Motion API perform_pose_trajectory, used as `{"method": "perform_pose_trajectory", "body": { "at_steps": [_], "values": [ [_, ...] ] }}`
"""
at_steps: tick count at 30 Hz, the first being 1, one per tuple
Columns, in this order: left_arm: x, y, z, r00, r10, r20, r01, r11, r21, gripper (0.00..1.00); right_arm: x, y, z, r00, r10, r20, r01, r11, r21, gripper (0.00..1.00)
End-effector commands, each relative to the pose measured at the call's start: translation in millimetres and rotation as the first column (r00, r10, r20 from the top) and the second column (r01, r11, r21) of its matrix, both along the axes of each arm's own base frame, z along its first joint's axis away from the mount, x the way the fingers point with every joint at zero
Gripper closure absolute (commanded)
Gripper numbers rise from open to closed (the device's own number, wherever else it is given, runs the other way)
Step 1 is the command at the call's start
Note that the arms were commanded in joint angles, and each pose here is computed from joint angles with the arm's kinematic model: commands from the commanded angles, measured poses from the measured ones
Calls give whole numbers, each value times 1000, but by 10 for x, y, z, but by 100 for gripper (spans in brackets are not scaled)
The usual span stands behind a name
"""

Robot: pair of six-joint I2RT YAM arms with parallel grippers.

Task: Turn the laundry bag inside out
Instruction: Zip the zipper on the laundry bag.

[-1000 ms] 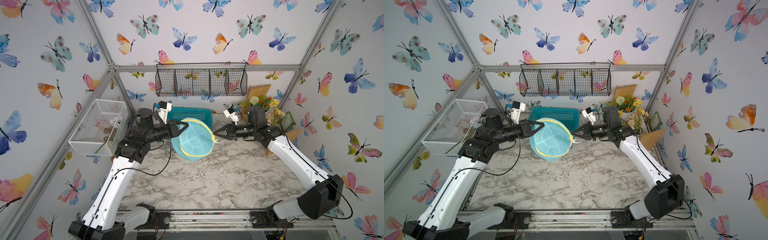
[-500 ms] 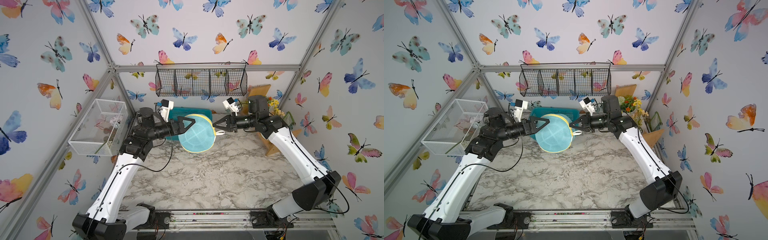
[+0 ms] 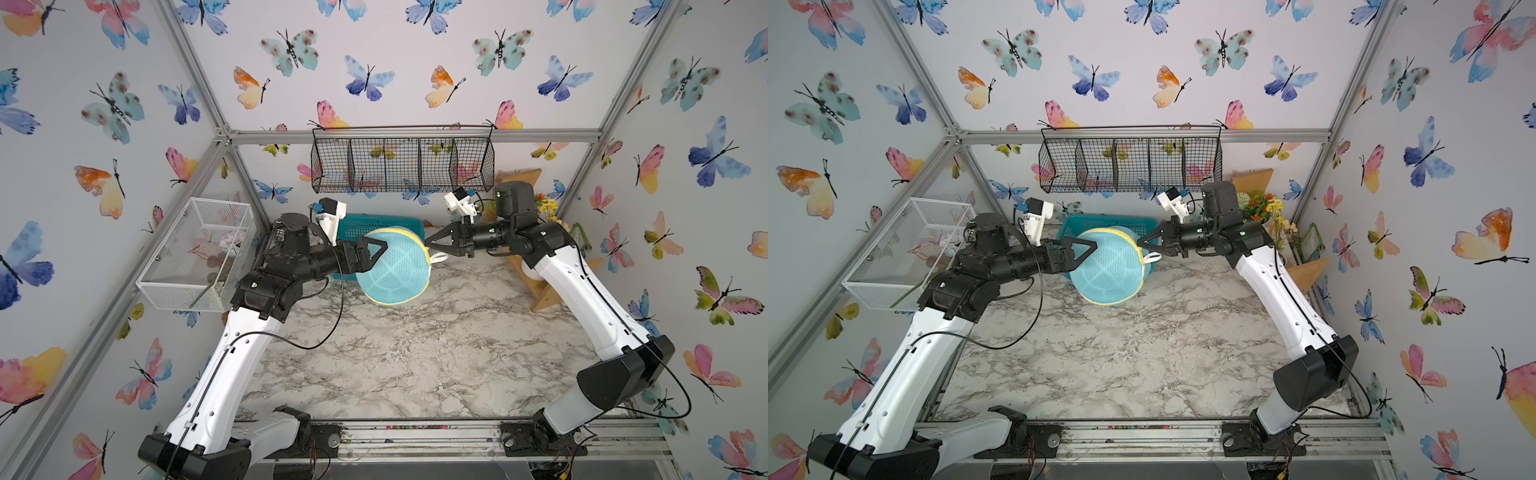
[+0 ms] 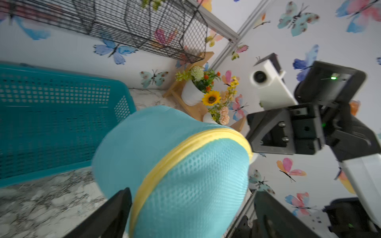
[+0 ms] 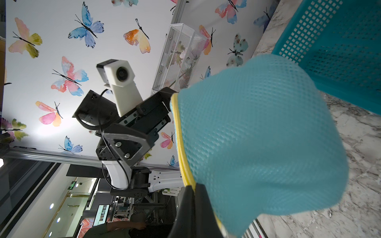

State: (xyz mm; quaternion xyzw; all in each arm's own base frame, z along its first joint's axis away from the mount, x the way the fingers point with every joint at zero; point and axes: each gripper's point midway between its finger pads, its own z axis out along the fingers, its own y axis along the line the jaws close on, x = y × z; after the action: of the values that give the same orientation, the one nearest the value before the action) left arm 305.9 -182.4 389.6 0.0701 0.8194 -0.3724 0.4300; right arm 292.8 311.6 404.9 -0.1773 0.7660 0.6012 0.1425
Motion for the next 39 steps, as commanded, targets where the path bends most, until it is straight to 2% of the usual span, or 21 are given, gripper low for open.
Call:
{"method": "perform_pose_trajectory", "body": {
  "at_steps": [1, 3, 4, 7, 9, 11, 15, 20, 30, 38, 39],
  "values": [
    [81, 817, -711, 917, 381, -115, -318, 876, 364, 1, 30, 4, 118, 999, -9, 34, 8, 1000, 19, 99],
    [58, 1003, -853, 882, 455, -124, -361, 820, 445, 1, 41, 17, 136, 1000, -6, 24, 5, 1000, 27, 99],
    [52, 1014, -834, 882, 457, -114, -365, 817, 445, 1, 34, 25, 138, 1000, 0, 17, 0, 1000, 30, 99],
    [67, 780, -609, 932, 353, -77, -311, 892, 327, 1, 14, 27, 119, 1000, 9, 2, -9, 1000, 29, 99],
    [41, 493, -415, 975, 216, -55, -200, 956, 215, 1, 5, 24, 99, 1000, 10, -2, -10, 1000, 22, 99],
    [-59, 185, -180, 997, 77, 0, -77, 989, 125, 1, 10, 22, 69, 1000, 9, -8, -9, 1000, 16, 99],
    [-297, -218, 322, 983, -108, 148, 105, 994, 29, 1, 14, 30, 32, 1000, 11, -14, -11, 1000, 11, 99],
    [-433, -431, 684, 945, -216, 244, 216, 976, 27, 1, -21, 113, 31, 999, 36, -19, -35, 999, 15, 99],
    [-477, -780, 433, 916, -342, 210, 326, 939, 109, 1, -60, 196, 79, 998, 57, -18, -57, 998, 22, 99],
    [-485, -1013, 159, 902, -398, 167, 375, 914, 155, 0, -82, 236, 118, 997, 72, -22, -71, 997, 34, 99],
    [-492, -1049, 138, 898, -409, 166, 384, 909, 162, 3, -82, 239, 120, 997, 74, -24, -73, 997, 35, 98]
  ]
}}
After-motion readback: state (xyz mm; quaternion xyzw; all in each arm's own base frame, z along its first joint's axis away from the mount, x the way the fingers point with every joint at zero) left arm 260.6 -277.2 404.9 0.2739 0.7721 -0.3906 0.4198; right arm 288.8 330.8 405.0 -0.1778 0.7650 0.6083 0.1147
